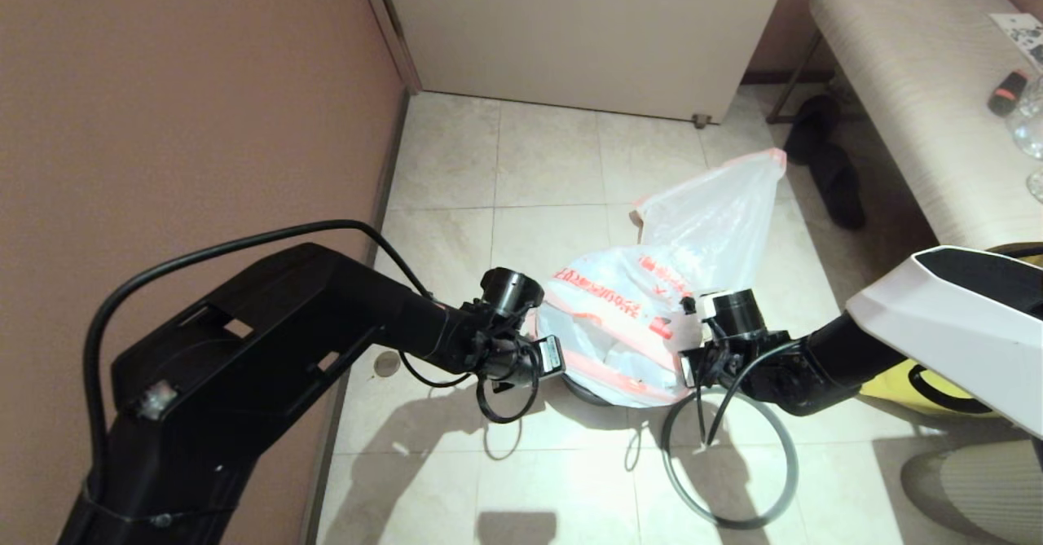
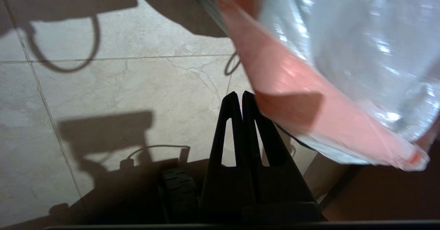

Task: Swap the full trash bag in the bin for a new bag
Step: Put the new garbage bag on the trash can

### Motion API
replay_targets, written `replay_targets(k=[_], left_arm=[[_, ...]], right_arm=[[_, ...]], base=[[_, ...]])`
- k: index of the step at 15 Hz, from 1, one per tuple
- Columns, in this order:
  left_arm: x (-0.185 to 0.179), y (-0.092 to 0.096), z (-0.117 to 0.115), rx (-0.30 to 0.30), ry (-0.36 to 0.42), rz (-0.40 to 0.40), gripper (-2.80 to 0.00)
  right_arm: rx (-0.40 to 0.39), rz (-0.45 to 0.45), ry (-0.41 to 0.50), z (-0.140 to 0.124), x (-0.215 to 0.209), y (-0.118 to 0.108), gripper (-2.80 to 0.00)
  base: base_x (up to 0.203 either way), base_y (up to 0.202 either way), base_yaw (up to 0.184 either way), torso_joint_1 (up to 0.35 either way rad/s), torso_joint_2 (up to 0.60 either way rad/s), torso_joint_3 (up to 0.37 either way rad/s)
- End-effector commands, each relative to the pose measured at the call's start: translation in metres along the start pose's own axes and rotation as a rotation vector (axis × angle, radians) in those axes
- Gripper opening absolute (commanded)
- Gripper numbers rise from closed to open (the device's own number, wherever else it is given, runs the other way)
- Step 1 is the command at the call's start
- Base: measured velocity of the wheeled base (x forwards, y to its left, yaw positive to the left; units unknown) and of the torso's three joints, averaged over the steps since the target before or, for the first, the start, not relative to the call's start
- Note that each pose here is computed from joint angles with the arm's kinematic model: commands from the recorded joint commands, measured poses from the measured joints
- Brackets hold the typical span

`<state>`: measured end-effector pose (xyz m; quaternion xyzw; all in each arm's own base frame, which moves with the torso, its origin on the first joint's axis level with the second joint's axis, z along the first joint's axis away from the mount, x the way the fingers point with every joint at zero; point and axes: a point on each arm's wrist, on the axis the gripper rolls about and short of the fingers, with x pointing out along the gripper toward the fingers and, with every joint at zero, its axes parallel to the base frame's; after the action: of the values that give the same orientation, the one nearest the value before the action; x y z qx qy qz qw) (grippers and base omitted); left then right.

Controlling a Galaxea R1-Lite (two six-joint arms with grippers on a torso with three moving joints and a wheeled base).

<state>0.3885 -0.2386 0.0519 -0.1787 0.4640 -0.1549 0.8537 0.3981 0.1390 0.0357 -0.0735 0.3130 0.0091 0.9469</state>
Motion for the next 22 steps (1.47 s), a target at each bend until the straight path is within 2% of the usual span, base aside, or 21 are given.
replay_targets(k=[1,3,4,9,11,12,17,22], left_arm=[[-0.031,-0.015,0.008,0.009,-0.033,-0.039,-2.80],[-0.065,-0.034,0.007,0.034,-0.006,-0.079,-2.80],[-0.069,-0.038,0.004,0.042,0.010,-0.089,-2.80],[-0.036,-0.026,0.001,0.020,0.052,-0.052,-2.80],[-0.031,-0.017,0.009,0.000,0.037,-0.039,-2.80],[-0.032,-0.016,0.011,-0.002,0.032,-0.040,0.00],[-0.031,-0.016,0.012,-0.002,0.026,-0.041,0.00],[-0.015,-0.011,0.006,0.002,0.045,-0.023,0.00]], right_arm=[[0.009,0.003,-0.036,0.012,-0.012,-0.003,-2.80],[0.006,0.015,-0.045,0.014,-0.016,-0.003,-2.80],[0.004,0.021,-0.048,0.015,-0.020,-0.002,-2.80],[-0.019,0.051,-0.030,0.005,-0.045,0.005,-2.80],[-0.022,0.064,-0.037,0.006,-0.053,0.008,-2.80],[-0.026,0.069,-0.039,0.006,-0.056,0.010,-2.80],[-0.035,0.081,-0.039,0.005,-0.058,0.015,-2.80],[-0.040,0.087,-0.039,0.004,-0.059,0.018,-2.80]], base=[[0.000,0.000,0.000,0.000,0.00,0.000],[0.000,0.000,0.000,0.000,0.00,0.000],[0.000,0.000,0.000,0.000,0.00,0.000],[0.000,0.000,0.000,0.000,0.00,0.000],[0.000,0.000,0.000,0.000,0.00,0.000],[0.000,0.000,0.000,0.000,0.00,0.000],[0.000,0.000,0.000,0.000,0.00,0.000],[0.000,0.000,0.000,0.000,0.00,0.000]])
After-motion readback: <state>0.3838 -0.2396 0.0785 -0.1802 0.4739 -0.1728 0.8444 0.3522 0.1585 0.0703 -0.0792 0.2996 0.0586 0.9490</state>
